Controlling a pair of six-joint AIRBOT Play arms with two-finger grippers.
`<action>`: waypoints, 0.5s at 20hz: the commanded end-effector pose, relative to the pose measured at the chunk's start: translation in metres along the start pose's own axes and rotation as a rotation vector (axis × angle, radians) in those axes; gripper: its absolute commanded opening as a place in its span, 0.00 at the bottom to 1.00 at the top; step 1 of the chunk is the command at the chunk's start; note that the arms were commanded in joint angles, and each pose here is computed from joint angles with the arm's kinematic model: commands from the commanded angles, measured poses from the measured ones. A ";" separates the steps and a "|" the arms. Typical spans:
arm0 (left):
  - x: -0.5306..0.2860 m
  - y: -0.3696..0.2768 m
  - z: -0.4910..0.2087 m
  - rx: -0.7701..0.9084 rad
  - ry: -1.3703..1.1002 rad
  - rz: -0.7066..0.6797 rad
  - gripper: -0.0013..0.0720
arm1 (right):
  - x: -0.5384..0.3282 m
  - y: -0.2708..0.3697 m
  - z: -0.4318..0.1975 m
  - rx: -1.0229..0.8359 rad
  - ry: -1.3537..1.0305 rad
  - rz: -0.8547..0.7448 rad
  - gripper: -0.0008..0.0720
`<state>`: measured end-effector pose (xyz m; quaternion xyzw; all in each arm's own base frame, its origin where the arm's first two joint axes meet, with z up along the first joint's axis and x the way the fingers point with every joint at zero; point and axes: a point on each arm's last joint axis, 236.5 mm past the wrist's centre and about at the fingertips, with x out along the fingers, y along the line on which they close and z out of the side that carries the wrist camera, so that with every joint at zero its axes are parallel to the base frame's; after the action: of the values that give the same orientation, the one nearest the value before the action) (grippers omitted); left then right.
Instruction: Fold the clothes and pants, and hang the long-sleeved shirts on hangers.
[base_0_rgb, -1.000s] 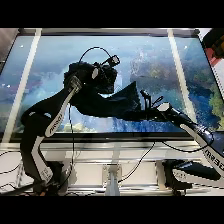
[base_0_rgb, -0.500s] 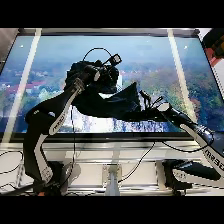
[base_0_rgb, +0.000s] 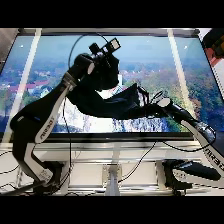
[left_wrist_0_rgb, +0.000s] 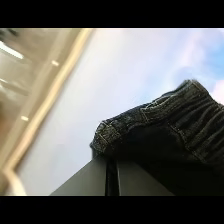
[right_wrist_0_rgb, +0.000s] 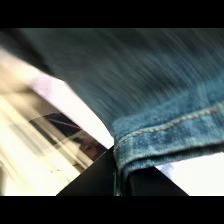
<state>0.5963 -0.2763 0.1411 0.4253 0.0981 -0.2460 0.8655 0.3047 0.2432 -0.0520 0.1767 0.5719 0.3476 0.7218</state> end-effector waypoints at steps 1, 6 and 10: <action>-0.075 0.099 0.033 0.083 -0.058 0.205 0.08 | -0.031 0.025 0.036 -0.115 -0.041 -0.020 0.05; -0.204 0.222 -0.005 -0.150 0.008 0.424 0.08 | -0.156 0.024 0.122 -0.181 -0.348 -0.220 0.05; -0.300 0.263 -0.069 -0.455 0.150 0.539 0.08 | -0.250 0.021 0.149 -0.186 -0.554 -0.309 0.05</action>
<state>0.5213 -0.0528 0.3761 0.3339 0.0501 -0.0198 0.9411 0.4046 0.1476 0.1304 0.1161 0.3924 0.2703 0.8715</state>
